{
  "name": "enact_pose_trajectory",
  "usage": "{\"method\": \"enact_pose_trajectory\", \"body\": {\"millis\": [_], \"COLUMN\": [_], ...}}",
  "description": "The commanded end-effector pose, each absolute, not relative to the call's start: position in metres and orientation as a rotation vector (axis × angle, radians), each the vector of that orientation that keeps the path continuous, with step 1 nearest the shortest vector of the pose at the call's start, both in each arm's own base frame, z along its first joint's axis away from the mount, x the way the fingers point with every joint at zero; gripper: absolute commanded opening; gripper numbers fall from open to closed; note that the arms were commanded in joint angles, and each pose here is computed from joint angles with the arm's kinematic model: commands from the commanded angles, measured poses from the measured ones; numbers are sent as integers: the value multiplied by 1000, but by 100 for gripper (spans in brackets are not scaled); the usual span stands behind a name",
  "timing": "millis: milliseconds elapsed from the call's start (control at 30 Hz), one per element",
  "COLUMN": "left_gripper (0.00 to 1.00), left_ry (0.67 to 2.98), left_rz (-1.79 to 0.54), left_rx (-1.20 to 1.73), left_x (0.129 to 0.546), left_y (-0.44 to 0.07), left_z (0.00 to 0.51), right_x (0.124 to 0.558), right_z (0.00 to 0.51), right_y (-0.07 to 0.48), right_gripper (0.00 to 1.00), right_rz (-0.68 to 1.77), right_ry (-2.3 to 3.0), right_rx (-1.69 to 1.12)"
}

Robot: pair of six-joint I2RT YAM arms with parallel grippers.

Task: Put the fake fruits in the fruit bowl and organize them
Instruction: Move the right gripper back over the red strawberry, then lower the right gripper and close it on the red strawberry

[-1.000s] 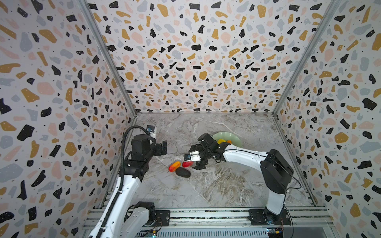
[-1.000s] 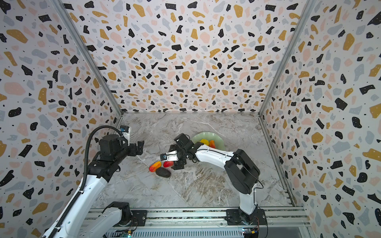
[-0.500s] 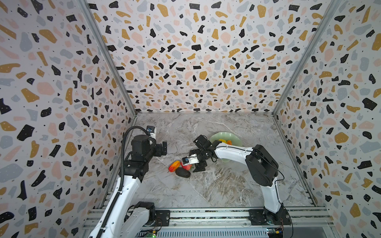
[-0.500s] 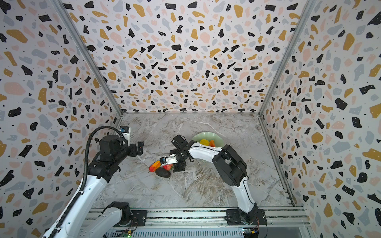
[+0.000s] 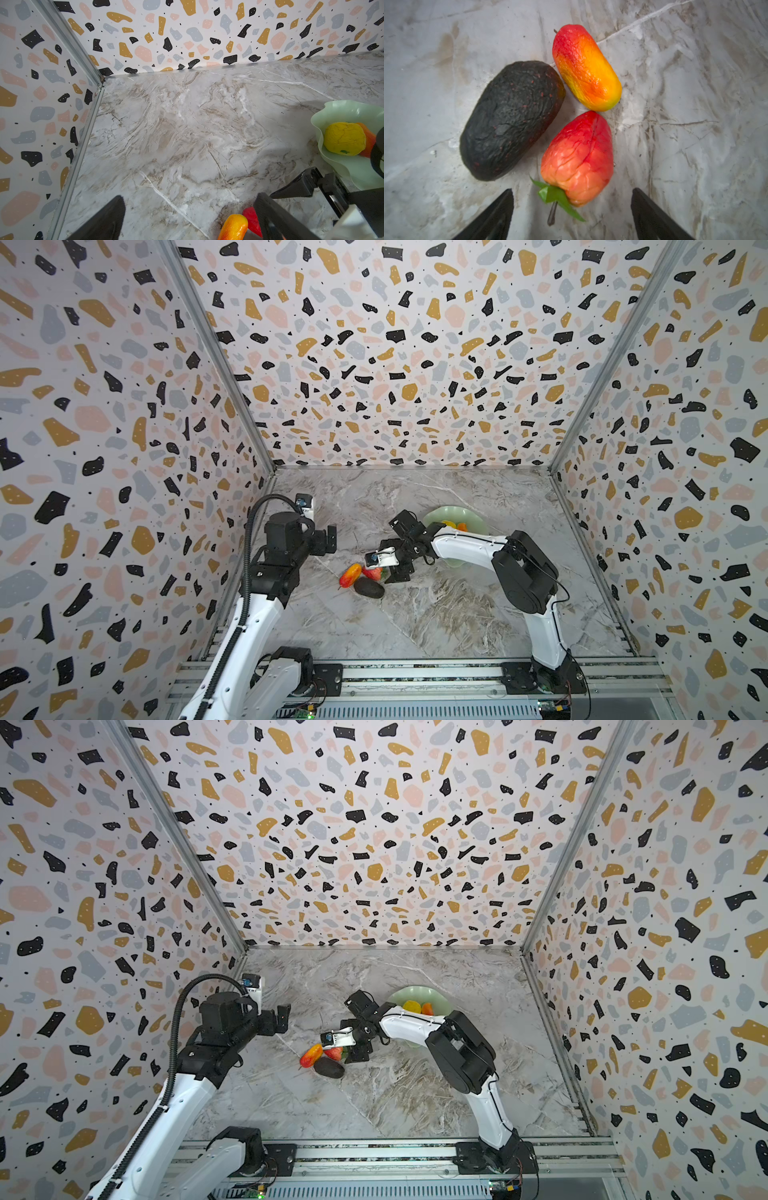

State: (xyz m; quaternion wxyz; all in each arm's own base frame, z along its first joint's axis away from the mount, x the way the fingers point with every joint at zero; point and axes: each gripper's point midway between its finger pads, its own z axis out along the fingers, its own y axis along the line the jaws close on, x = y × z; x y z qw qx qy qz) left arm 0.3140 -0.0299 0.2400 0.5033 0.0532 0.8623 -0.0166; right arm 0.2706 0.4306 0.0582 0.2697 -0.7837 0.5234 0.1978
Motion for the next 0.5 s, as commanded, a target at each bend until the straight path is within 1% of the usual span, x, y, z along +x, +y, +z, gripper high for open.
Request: {"method": "enact_pose_trajectory", "body": {"millis": [0, 467], "left_gripper": [100, 100], "left_ry": [2043, 2042], "left_rz": [-47, -46], "left_rx": [118, 117], "left_x": [317, 316], "left_y": [-30, -29], "left_z": [247, 247], "right_x": [274, 291], "right_z": [69, 61], "right_y": [443, 457], "right_gripper": [89, 88], "right_rz": [553, 486], "right_ry": [1412, 1468], "right_rx": [-2059, -1962]}}
